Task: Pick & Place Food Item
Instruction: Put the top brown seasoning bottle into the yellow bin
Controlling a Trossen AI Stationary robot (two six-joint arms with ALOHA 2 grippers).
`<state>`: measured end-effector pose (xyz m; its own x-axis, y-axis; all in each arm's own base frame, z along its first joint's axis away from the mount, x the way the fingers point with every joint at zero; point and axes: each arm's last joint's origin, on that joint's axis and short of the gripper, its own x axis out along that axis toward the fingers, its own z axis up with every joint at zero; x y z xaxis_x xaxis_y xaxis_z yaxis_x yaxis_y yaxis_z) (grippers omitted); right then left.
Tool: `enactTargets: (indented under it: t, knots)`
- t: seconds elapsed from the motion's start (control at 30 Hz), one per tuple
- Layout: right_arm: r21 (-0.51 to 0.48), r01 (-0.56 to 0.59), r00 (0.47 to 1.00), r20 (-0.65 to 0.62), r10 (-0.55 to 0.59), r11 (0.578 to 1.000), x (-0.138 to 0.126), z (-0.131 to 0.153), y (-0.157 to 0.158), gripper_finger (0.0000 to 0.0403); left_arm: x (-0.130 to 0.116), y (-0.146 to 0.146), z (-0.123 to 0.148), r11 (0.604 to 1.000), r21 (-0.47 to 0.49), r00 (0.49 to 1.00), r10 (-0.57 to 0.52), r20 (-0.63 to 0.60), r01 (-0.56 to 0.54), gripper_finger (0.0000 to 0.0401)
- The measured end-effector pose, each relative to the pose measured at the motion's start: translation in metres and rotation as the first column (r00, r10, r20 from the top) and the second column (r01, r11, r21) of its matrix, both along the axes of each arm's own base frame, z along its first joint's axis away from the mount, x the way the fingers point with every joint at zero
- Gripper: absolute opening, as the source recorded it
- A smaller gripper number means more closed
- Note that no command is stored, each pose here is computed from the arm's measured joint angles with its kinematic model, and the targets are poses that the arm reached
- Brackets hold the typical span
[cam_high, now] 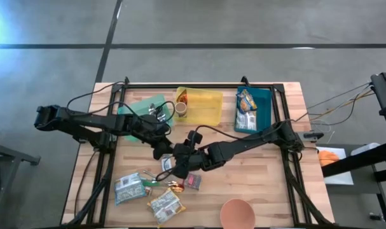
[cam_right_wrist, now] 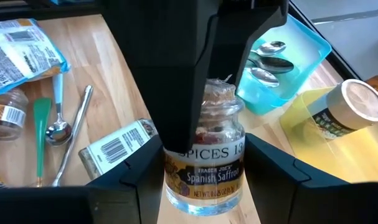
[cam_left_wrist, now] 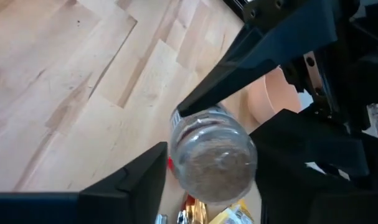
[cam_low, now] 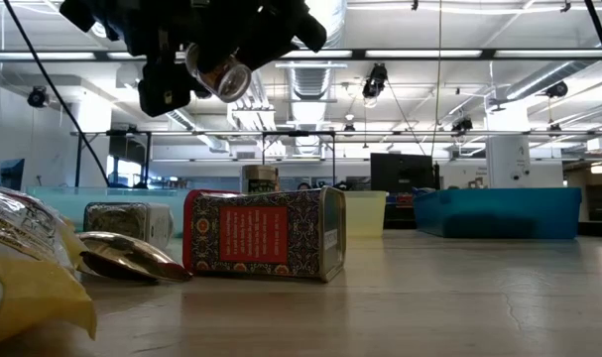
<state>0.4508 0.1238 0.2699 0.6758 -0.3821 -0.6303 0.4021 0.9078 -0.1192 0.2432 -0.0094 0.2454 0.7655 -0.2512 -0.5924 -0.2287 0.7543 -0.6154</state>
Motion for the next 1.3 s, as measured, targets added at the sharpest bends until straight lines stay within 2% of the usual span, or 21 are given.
enactTargets:
  t: [0.13, 0.47, 0.7, 0.9, 1.13, 1.3]
  knots:
    - [-0.001, 0.0, 1.0, 0.0, 0.0, 1.0, 0.0, 0.0, 0.0, 0.0177, 0.0, 0.0, 0.0, 1.0, 0.002, 1.0, -0.002, 0.005, 0.002, 0.0168]
    - [0.004, -0.005, 1.0, -0.003, 0.005, 1.0, 0.0, 0.0, 0.0, 0.0182, 0.0, -0.001, 0.0, 1.0, -0.01, 1.0, -0.018, 0.008, 0.018, 0.0168]
    - [0.063, -0.037, 0.999, -0.025, 0.039, 0.997, -0.003, 0.001, 0.002, 0.0285, 0.0, 0.0, -0.002, 1.0, -0.004, 1.0, -0.012, -0.005, 0.012, 0.0168]
    - [0.069, -0.033, 0.997, -0.063, 0.037, 0.997, -0.007, 0.001, 0.002, 0.0329, -0.001, 0.005, -0.005, 0.998, 0.032, 0.998, 0.051, -0.036, -0.05, 0.0168]
    - [0.069, 0.105, 0.964, -0.253, -0.085, 0.992, -0.038, 0.008, -0.005, 0.0335, -0.002, 0.02, -0.004, 0.99, 0.054, 0.989, 0.136, -0.051, -0.133, 0.0168]
    - [-0.027, 0.191, 0.917, -0.352, -0.188, 0.981, -0.064, 0.011, -0.003, 0.0335, 0.0, 0.04, 0.017, 0.976, 0.068, 0.977, 0.21, -0.025, -0.208, 0.0168]
